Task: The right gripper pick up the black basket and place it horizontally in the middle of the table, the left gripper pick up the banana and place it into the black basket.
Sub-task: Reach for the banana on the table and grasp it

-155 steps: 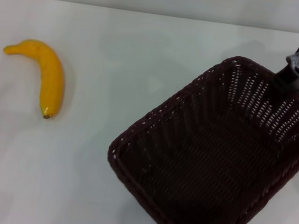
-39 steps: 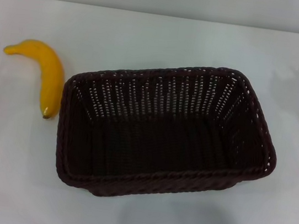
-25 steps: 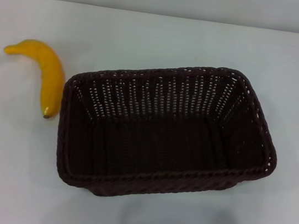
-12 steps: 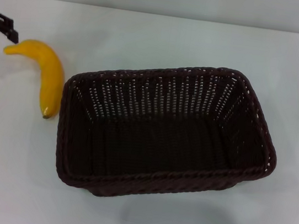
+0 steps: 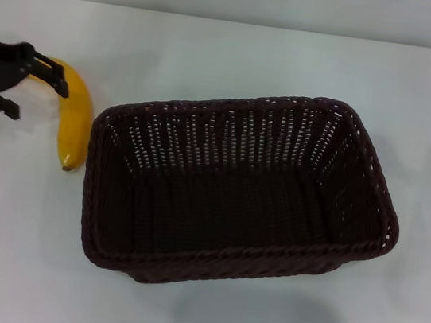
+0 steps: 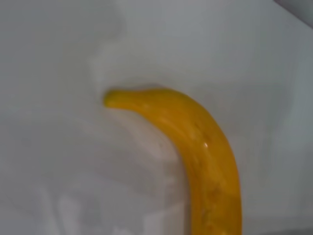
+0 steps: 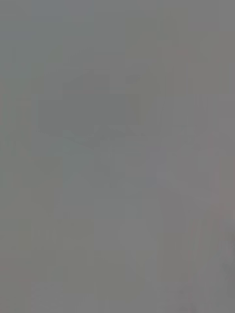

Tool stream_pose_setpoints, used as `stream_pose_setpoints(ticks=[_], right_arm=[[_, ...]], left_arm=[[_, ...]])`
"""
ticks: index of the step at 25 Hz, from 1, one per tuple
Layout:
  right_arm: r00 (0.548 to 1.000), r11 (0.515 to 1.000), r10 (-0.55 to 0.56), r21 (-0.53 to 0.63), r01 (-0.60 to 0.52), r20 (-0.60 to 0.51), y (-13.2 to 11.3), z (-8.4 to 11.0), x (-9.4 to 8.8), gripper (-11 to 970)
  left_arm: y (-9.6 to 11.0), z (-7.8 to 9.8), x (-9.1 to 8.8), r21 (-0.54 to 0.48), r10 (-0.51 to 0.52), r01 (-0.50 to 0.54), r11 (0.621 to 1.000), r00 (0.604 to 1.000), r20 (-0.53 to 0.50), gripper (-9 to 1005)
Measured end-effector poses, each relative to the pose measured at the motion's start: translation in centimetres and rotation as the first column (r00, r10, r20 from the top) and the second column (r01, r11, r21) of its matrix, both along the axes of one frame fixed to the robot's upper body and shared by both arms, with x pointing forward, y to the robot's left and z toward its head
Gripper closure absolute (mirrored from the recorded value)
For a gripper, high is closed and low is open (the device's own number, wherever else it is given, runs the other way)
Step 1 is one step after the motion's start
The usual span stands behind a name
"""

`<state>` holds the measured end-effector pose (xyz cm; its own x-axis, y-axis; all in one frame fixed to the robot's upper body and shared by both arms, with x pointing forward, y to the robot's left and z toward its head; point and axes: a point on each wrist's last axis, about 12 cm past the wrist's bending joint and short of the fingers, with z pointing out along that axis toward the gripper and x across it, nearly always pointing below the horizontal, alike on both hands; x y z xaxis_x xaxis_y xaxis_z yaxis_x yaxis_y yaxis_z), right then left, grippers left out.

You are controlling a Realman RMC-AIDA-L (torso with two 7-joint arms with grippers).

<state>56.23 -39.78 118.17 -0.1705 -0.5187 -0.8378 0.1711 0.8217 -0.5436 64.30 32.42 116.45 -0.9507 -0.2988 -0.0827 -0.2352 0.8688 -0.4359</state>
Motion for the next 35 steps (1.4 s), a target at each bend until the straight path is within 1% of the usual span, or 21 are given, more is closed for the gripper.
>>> stream_pose_setpoints(ticks=[3,7,11,19,27,35], right_arm=[[1.000,1.000,-0.003,-0.014,0.004,0.007,-0.2,-0.2,-0.1,511],[1.000,1.000,-0.010,-0.018,0.010,0.019,-0.4,-0.3,-0.3,511],[1.000,1.000,-0.010,-0.022,0.010,0.027,-0.4,-0.3,-0.3,511],[1.000,1.000,-0.003,-0.023,0.004,0.020,-0.2,-1.0,-0.2,511],[1.000,1.000,0.016,-0.026,-0.016,0.022,0.4,-1.2,0.0,511],[0.999,0.999,0.038,-0.029,-0.037,0.019,1.1,-1.4,0.1,511]], left_arm=[[-1.4,-0.9,0.1,0.006,-0.033,0.033,0.999,0.999,-0.012,120],[-3.0,-1.6,0.4,0.075,-0.086,0.089,0.993,0.996,-0.036,121],[-3.9,-2.1,0.6,0.119,-0.097,0.102,0.988,0.994,-0.042,121],[-4.5,-2.9,1.0,0.152,-0.119,0.117,0.981,0.993,0.004,121],[-4.8,-3.8,0.8,0.163,-0.140,0.137,0.977,0.990,0.007,120],[-4.8,-4.2,0.6,0.191,-0.169,0.165,0.968,0.986,0.001,210]])
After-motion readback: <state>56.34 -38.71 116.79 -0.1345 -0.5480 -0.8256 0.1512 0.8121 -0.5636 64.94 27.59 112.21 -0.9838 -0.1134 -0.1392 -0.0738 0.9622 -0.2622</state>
